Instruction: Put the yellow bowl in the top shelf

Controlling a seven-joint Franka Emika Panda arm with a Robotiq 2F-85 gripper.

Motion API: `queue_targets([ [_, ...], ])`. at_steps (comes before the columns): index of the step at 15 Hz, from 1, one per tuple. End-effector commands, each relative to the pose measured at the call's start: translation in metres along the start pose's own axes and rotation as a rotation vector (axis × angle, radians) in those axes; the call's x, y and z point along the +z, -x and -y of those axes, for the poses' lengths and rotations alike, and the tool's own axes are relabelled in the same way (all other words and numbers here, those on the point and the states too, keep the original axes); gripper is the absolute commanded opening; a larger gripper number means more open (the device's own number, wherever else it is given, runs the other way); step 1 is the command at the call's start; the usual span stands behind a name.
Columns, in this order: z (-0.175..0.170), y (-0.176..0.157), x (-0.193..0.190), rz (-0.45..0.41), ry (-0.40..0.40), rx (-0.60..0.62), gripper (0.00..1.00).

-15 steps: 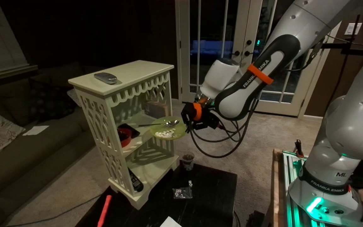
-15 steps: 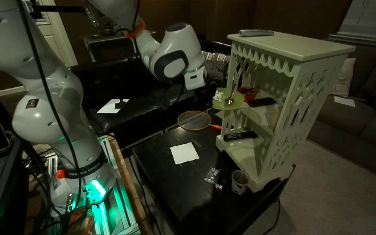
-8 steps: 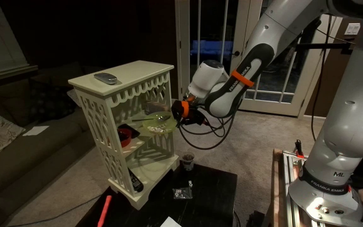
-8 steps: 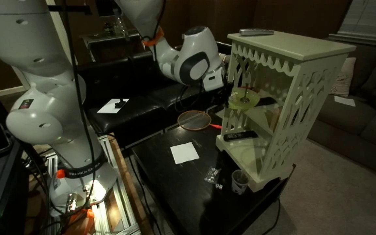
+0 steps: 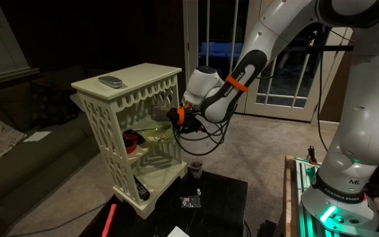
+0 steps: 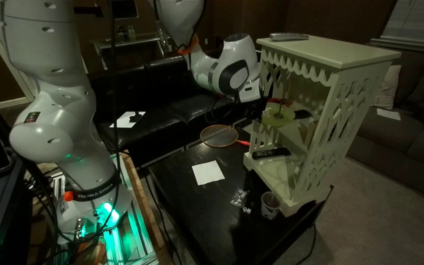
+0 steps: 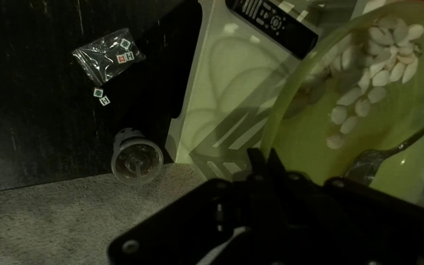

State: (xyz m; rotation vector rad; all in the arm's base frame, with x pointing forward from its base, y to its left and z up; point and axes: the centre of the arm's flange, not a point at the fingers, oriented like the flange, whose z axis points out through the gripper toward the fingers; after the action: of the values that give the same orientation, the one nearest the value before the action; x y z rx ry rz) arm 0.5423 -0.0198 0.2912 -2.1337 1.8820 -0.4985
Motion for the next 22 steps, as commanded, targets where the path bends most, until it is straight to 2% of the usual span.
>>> queue_targets([
  [1, 0.014, -0.009, 0.015, -0.017, -0.016, 0.028, 0.01],
  [12, 0.069, -0.034, 0.061, -0.011, -0.022, 0.079, 0.01],
  [18, 0.089, -0.065, 0.079, -0.074, -0.012, 0.183, 0.01],
  [22, 0.093, -0.069, 0.092, -0.114, 0.024, 0.183, 0.01],
])
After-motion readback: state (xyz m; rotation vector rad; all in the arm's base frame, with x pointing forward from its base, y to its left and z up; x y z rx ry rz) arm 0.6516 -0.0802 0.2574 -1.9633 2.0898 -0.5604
